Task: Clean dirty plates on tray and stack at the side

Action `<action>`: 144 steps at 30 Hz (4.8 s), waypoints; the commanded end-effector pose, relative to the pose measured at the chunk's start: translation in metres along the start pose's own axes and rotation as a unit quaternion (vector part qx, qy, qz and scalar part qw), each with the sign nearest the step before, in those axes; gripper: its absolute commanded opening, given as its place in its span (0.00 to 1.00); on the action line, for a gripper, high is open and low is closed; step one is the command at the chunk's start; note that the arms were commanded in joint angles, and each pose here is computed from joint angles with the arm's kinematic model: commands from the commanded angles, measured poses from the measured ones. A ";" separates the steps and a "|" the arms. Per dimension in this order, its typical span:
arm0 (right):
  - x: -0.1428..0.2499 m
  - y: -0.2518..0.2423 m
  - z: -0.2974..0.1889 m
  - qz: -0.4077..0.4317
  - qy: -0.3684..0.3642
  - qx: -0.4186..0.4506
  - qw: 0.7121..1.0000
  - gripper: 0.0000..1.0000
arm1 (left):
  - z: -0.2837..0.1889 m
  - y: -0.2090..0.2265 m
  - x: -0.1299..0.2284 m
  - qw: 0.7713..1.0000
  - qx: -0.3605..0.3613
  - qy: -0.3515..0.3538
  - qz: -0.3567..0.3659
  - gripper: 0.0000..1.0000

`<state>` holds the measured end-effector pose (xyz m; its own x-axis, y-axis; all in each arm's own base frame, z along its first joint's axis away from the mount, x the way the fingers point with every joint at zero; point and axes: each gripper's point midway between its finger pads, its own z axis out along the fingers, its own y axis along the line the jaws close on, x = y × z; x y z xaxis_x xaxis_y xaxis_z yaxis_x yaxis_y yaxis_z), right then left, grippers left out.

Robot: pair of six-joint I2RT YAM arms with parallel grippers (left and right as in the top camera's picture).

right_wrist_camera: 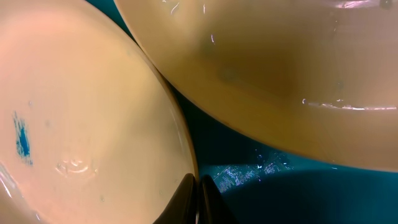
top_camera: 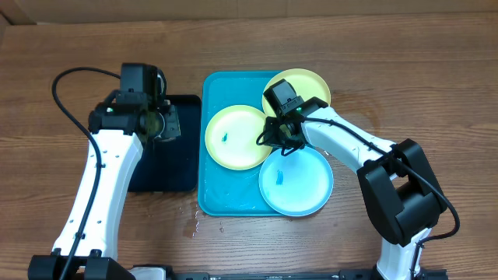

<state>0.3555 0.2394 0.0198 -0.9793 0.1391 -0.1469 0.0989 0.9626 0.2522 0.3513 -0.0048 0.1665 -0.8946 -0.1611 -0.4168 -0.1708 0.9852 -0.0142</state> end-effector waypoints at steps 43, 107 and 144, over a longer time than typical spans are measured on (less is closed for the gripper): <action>0.002 -0.001 0.000 0.004 0.003 0.001 1.000 0.04 | 0.122 -0.132 0.052 0.962 0.099 0.189 0.172 0.04; 0.004 0.010 -0.001 0.003 0.012 -0.030 0.999 0.04 | 0.168 -0.119 0.113 0.962 0.047 0.247 0.103 0.04; 0.004 0.010 -0.001 0.003 0.012 -0.030 0.999 0.04 | 0.151 -0.113 0.082 0.967 0.061 0.223 0.109 0.04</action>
<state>0.3539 0.2451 0.0201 -0.9817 0.1458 -0.1225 0.1041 0.9496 0.2957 0.3696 -0.1266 0.0295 -0.9947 0.0761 -0.0684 0.0846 0.9879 -0.1301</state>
